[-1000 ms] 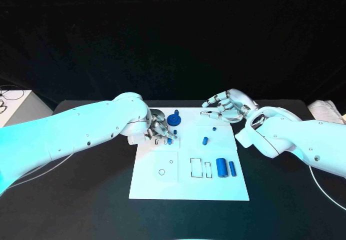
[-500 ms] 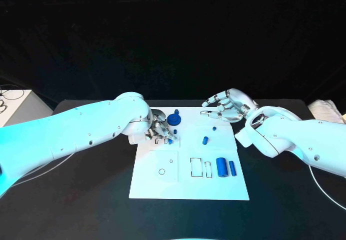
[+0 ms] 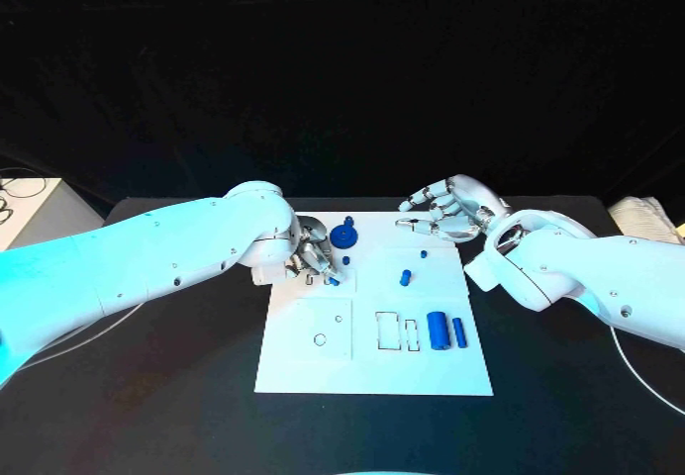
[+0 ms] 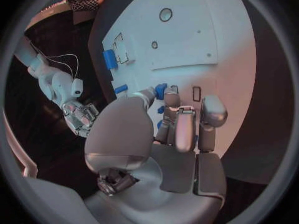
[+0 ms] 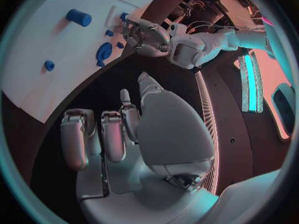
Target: Assemble the parts on the task board
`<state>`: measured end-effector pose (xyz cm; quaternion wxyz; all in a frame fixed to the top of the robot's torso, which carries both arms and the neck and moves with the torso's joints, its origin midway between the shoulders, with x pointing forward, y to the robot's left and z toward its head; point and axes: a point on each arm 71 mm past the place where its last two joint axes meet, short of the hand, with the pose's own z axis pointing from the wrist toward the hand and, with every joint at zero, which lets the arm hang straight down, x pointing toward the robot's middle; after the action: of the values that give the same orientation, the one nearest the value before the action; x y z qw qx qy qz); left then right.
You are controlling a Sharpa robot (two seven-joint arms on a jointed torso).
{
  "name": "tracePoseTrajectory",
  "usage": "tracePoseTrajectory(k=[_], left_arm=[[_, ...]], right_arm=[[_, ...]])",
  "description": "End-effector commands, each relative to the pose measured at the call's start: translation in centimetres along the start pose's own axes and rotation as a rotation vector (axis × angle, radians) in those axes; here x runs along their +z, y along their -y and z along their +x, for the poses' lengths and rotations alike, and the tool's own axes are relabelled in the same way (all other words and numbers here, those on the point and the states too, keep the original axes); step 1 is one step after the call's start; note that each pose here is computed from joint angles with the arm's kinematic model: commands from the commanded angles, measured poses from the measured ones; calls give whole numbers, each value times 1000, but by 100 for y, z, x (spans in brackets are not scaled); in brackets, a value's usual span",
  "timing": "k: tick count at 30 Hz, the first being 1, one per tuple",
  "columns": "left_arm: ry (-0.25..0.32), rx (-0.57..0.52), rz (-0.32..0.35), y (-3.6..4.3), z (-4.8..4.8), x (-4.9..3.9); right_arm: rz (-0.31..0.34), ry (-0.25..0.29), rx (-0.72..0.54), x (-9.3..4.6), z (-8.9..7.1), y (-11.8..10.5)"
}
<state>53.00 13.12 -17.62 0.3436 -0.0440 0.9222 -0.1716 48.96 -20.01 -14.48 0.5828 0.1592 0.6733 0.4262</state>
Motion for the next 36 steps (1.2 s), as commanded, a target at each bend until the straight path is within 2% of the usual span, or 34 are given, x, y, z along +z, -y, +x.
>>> tracePoseTrajectory(k=[1,12,24,36], left_arm=[[-23,-7,9,-1,29,8],[-8,-79,37,-24,16,-5],[23,-142,50,-124,-1,-81],[90,-76,28,-143,-23,-100]], right_arm=[[-10,-15,-6,2,11,-10],[-8,-18,-6,5,11,-5],[-3,-25,-7,2,7,8],[2,-29,-8,-3,-1,21]])
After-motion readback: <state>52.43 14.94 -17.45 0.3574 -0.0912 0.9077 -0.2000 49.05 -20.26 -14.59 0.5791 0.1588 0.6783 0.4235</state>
